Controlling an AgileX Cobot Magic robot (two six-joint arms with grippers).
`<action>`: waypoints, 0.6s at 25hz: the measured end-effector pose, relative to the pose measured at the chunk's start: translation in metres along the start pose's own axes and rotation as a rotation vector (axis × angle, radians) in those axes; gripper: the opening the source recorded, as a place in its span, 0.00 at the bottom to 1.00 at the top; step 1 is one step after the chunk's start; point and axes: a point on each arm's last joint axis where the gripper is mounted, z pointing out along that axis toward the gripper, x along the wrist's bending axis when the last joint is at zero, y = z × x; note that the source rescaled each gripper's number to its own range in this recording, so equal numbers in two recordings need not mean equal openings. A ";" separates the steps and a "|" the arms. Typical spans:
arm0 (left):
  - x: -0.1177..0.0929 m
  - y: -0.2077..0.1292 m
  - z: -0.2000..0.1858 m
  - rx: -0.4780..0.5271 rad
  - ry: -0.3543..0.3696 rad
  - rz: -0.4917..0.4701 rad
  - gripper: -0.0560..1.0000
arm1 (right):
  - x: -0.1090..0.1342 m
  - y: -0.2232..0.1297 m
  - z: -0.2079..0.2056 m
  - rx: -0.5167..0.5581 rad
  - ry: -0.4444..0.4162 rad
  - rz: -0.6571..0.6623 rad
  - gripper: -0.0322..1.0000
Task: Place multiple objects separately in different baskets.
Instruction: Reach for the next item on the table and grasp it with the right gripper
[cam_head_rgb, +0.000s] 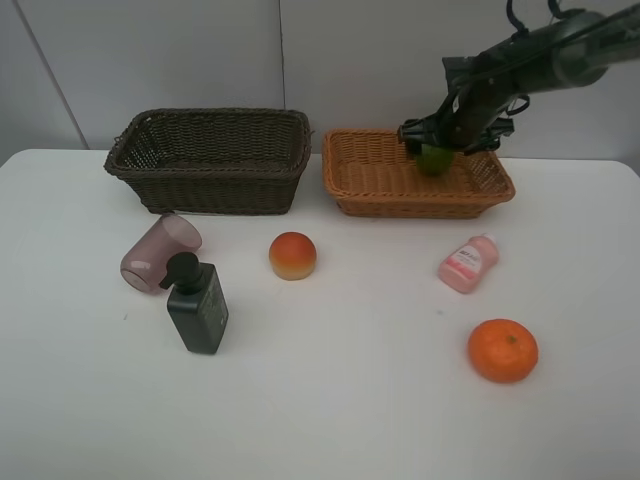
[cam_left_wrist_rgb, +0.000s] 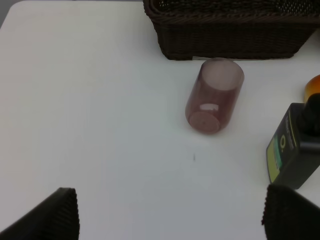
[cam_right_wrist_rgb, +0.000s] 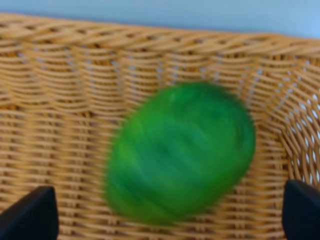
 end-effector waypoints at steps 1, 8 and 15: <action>0.000 0.000 0.000 0.000 0.000 0.000 0.92 | 0.000 -0.001 0.000 0.008 -0.004 0.000 0.98; 0.000 0.000 0.000 0.000 0.000 0.000 0.92 | -0.002 0.003 -0.009 0.008 -0.005 0.018 1.00; 0.000 0.000 0.000 0.000 0.000 0.000 0.92 | -0.010 0.024 -0.055 -0.050 -0.013 0.050 1.00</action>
